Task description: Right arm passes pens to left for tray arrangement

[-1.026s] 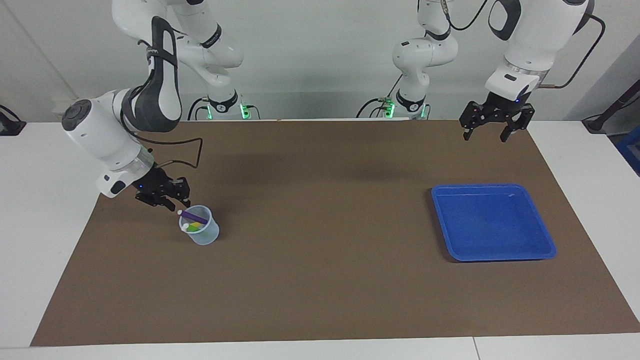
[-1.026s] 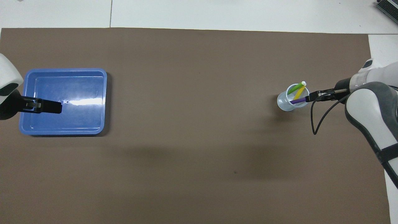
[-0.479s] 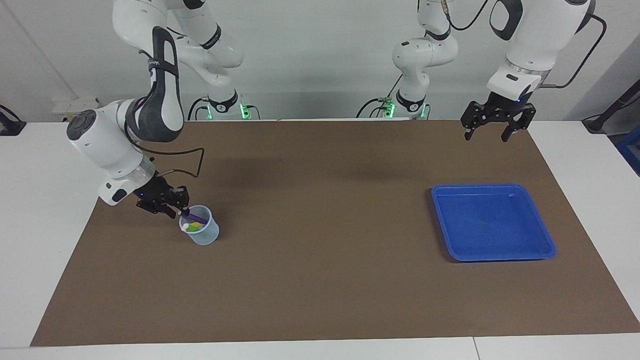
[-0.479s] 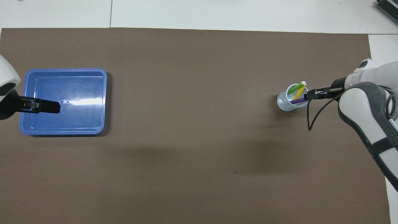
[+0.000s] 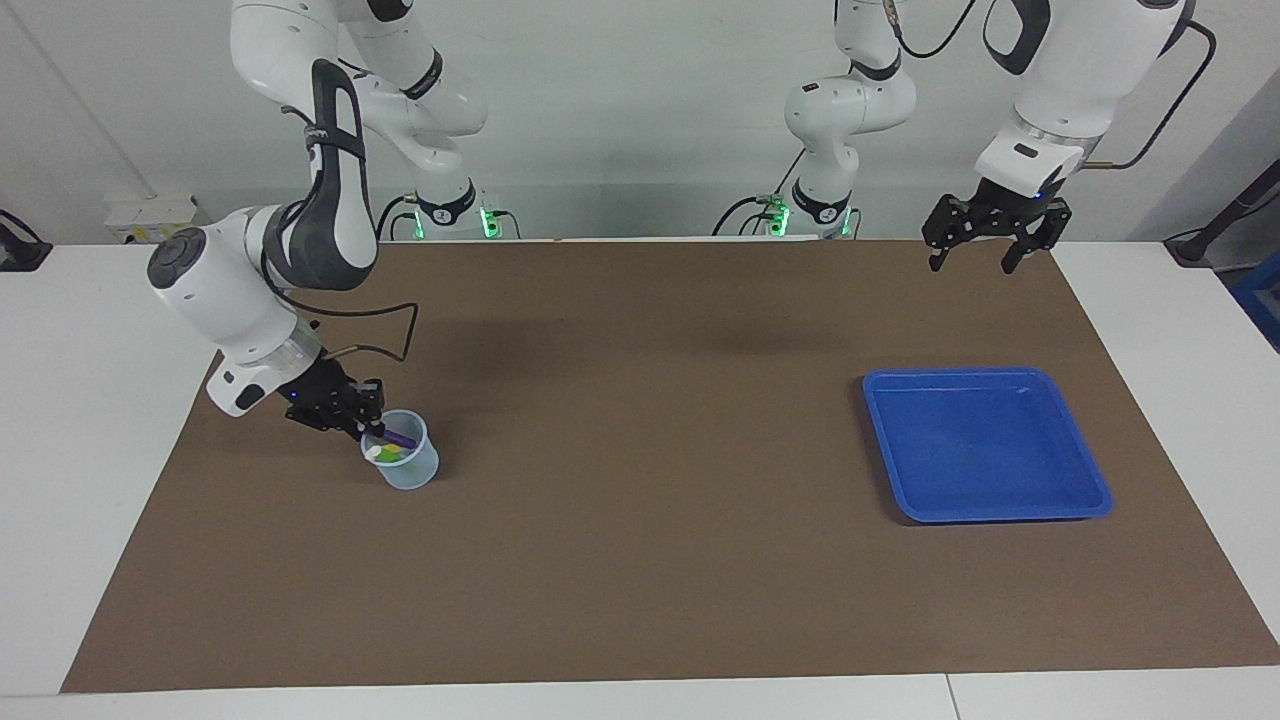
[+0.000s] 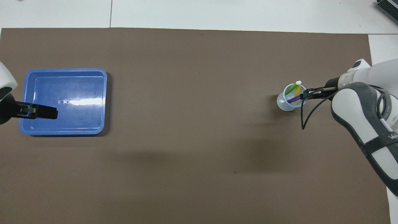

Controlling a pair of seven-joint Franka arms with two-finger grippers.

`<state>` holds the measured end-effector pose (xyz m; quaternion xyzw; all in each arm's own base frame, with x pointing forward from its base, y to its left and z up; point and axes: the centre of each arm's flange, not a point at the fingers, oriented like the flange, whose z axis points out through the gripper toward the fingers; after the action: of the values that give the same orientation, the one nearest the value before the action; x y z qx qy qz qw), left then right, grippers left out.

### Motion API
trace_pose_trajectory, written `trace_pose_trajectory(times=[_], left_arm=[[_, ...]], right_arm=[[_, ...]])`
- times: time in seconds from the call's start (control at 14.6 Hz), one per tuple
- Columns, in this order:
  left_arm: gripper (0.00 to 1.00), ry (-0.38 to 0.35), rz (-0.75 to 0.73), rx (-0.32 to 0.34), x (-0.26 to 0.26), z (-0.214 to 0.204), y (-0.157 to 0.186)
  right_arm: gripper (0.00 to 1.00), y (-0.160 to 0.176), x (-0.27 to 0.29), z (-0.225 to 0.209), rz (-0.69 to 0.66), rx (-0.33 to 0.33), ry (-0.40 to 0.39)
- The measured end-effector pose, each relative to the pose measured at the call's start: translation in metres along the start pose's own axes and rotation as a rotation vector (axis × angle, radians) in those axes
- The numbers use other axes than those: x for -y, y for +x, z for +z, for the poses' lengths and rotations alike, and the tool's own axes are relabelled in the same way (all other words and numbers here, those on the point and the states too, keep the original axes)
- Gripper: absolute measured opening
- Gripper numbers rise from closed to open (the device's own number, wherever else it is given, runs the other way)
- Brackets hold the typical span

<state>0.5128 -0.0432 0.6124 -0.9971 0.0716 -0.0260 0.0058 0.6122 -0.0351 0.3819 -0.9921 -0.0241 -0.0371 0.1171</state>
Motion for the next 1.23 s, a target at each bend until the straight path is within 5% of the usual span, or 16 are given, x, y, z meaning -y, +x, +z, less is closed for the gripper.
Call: trace_pose_trajectory(times=[0.27, 0.89, 1.23], left_arm=[[1.00, 0.001, -0.007, -0.004, 0.004, -0.001, 0.000], [0.95, 0.004, -0.049, -0.054, 0.019, -0.009, 0.003], [0.88, 0.003, -0.074, -0.053, 0.018, -0.008, 0.003]], right_arm=[[0.10, 0.000, 0.002, 0.000, 0.004, -0.001, -0.001], [0.11, 0.000, 0.002, 0.000, 0.004, 0.000, -0.001], [0.53, -0.001, 0.001, 0.004, 0.006, 0.006, 0.000]])
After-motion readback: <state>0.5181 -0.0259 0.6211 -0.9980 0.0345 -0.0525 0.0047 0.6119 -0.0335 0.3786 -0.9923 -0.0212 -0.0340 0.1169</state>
